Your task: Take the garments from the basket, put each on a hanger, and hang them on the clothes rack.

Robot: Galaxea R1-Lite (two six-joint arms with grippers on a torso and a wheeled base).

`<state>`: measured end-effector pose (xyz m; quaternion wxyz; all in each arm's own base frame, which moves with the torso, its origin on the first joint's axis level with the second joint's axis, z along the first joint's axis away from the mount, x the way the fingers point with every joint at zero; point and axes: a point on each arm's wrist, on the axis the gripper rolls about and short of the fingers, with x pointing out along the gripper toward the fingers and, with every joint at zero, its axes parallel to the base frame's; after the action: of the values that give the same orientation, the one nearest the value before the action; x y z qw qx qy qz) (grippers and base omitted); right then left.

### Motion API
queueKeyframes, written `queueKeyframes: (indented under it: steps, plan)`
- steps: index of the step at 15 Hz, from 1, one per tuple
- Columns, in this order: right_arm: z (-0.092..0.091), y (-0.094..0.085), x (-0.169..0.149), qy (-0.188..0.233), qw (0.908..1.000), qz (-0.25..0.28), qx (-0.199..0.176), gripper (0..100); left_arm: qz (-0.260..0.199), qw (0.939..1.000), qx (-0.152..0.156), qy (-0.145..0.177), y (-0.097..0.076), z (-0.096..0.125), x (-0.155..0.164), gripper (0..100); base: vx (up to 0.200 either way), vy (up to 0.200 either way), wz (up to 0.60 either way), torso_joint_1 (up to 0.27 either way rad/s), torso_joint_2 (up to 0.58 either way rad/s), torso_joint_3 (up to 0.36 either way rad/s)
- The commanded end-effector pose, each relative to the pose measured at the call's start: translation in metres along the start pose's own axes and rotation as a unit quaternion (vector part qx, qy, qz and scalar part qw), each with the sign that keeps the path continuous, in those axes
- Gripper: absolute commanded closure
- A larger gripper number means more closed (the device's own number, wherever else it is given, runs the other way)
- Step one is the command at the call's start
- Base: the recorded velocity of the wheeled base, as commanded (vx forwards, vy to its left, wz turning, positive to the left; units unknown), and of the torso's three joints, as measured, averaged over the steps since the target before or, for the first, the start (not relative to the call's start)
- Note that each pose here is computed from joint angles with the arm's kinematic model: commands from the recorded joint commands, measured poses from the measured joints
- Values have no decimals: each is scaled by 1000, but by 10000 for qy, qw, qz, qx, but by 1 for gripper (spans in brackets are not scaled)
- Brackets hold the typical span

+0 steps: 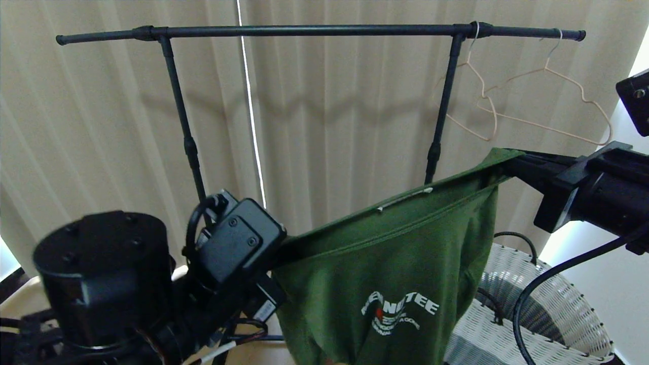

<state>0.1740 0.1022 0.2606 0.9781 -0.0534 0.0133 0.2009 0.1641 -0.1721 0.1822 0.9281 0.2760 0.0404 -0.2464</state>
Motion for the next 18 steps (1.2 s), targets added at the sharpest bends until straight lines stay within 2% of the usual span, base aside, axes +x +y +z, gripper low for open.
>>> queueKeyframes:
  steps: [1,2,3,4,6,8,10,13,15,18]
  plan:
    - [2,0,-1,-47,10000,-17,33,100,676,9958,-355,-509,66,51,-55,100,0,0,0,0,0,0]
    - [9,-1,1,-161,9999,-20,57,100,685,9953,-548,-406,86,71,-73,100,0,0,0,0,0,0]
    - [11,-1,2,-191,9998,-22,61,100,664,9952,-619,-371,90,76,-77,100,0,0,0,0,0,0]
    - [18,-1,6,-282,9996,-31,74,100,578,9944,-855,-232,98,85,-84,100,0,0,0,0,0,0]
    - [25,-1,8,-388,9992,-32,90,100,249,9927,-1176,-33,93,79,-81,100,0,0,0,0,0,0]
    - [30,-2,7,-471,9988,-40,102,100,170,9921,-1239,-23,92,76,-80,100,0,0,0,0,0,0]
    - [37,-3,7,-600,9981,-51,127,100,389,9914,-1251,-71,102,80,-81,100,0,0,0,0,0,0]
    - [51,-3,11,-797,9967,-60,163,100,609,9890,-1307,-330,116,101,-74,100,0,0,0,0,0,0]
    - [56,-4,11,-880,9958,-62,236,100,615,9887,-1316,-367,117,107,-68,100,0,0,0,0,0,0]
    - [57,-4,7,-925,9953,-71,266,100,473,9902,-1290,-252,109,102,-63,100,0,0,0,0,0,0]
